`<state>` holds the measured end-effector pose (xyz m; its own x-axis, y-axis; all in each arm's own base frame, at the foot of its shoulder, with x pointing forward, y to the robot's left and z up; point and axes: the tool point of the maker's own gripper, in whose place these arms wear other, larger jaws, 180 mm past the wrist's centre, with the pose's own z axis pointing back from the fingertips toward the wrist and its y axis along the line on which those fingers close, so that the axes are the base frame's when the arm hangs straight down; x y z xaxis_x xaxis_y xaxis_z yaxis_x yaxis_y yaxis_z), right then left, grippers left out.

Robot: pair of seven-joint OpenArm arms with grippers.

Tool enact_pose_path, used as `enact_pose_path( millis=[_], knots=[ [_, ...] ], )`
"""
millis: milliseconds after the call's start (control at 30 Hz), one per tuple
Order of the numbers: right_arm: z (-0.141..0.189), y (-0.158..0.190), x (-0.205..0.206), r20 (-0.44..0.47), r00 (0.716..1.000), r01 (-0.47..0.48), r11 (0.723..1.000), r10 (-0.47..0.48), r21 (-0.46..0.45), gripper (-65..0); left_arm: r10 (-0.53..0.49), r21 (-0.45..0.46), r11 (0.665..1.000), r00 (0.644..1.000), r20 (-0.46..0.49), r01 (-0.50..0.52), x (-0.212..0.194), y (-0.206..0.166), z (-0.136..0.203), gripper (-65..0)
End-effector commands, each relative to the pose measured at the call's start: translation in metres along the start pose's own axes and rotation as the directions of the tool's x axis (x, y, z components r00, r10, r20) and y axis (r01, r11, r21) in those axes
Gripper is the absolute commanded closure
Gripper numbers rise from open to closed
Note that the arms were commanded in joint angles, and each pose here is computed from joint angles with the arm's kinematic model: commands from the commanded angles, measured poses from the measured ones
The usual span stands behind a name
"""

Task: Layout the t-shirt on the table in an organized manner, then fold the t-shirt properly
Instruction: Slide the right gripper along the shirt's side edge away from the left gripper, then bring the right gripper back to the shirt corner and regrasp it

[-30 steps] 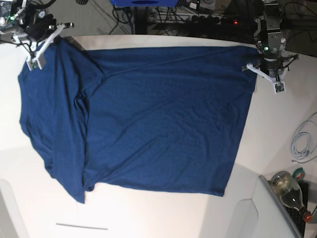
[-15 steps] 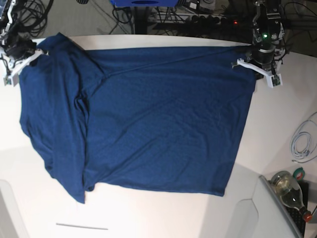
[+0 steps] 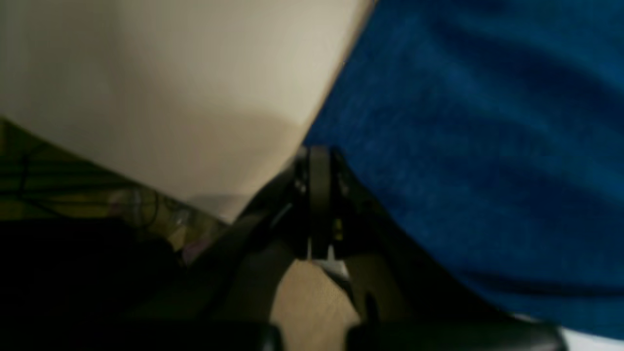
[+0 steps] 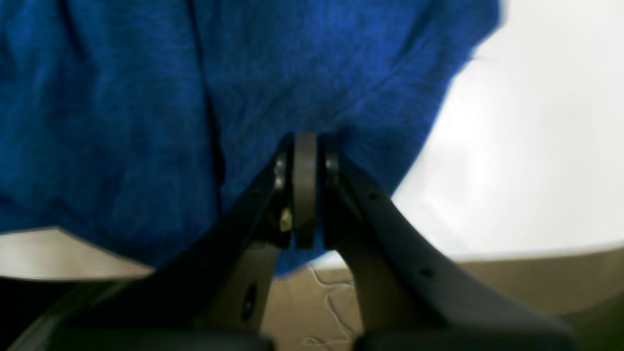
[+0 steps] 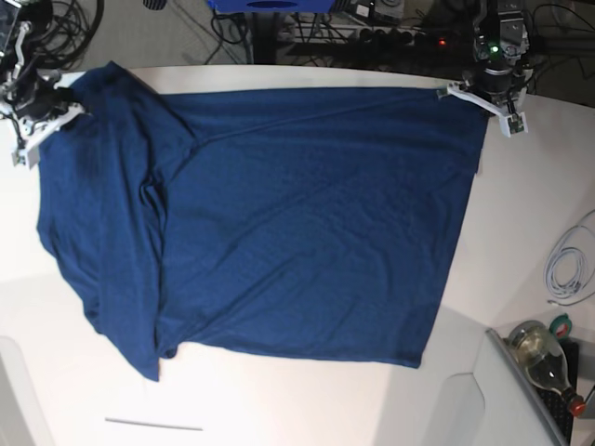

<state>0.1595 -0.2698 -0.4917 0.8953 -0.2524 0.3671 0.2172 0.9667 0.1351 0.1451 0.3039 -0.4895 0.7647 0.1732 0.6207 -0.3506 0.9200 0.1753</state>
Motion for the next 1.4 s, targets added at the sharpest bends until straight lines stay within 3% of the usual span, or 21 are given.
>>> enact_pose_path(
  millis=[0, 233, 467, 633, 867, 967, 1067, 1133, 1267, 1367],
  knots=[
    [0.004, -0.017, 0.005, 0.008, 1.000, -0.017, 0.999, 0.017, -0.040, -2.6, -0.004, 0.016, 1.000, 0.999, -0.032, 0.004, -0.003, 0.008, -0.004, 0.0],
    [-0.006, -0.047, -0.004, -0.096, 0.990, -0.120, 0.978, 0.104, -0.173, -2.6, -0.030, 0.041, 0.999, 0.999, -0.011, 0.031, 0.016, 0.023, -0.017, 0.0],
    [0.002, -0.051, -0.004, -0.095, 0.987, -0.149, 0.969, 0.133, -0.196, -2.6, -0.040, 0.033, 0.999, 0.999, 0.003, 0.040, 0.022, 0.021, -0.016, 0.0],
    [0.024, -0.026, 0.020, 0.007, 0.977, -0.209, 0.960, 0.214, -0.187, -3.6, -0.043, 0.018, 0.999, 0.999, 0.026, 0.043, 0.026, 0.016, -0.004, 0.0],
    [0.040, 0.006, 0.072, 0.121, 0.948, -0.273, 0.948, 0.294, -0.165, -3.8, -0.045, -0.004, 0.999, 0.989, 0.139, 0.046, 0.065, 0.010, 0.015, 0.0],
    [0.030, 0.020, 0.114, 0.182, 0.940, -0.267, 0.954, 0.289, -0.137, -11.7, -0.041, 0.013, 0.999, 0.983, 0.181, 0.039, 0.080, 0.018, 0.024, 0.0],
    [0.015, 0.034, 0.165, 0.212, 0.923, -0.306, 0.947, 0.321, -0.103, -27.8, -0.022, 0.045, 0.999, 0.976, 0.214, 0.013, 0.091, 0.033, 0.032, 0.0],
    [0.003, 0.047, 0.196, 0.218, 0.917, -0.327, 0.942, 0.335, -0.070, -36.2, -0.006, 0.068, 0.998, 0.985, 0.173, -0.006, 0.088, 0.043, 0.031, 0.0],
    [-0.021, 0.076, 0.248, 0.303, 0.902, -0.326, 0.945, 0.307, 0.012, -36.6, 0.041, 0.131, 0.990, 0.990, 0.132, -0.058, 0.082, 0.071, 0.035, 0.0],
    [-0.042, 0.082, 0.261, 0.296, 0.916, -0.302, 0.951, 0.271, 0.064, -36.6, 0.039, 0.124, 0.991, 0.990, 0.133, -0.056, 0.081, 0.081, 0.038, 0.0]
  ],
)
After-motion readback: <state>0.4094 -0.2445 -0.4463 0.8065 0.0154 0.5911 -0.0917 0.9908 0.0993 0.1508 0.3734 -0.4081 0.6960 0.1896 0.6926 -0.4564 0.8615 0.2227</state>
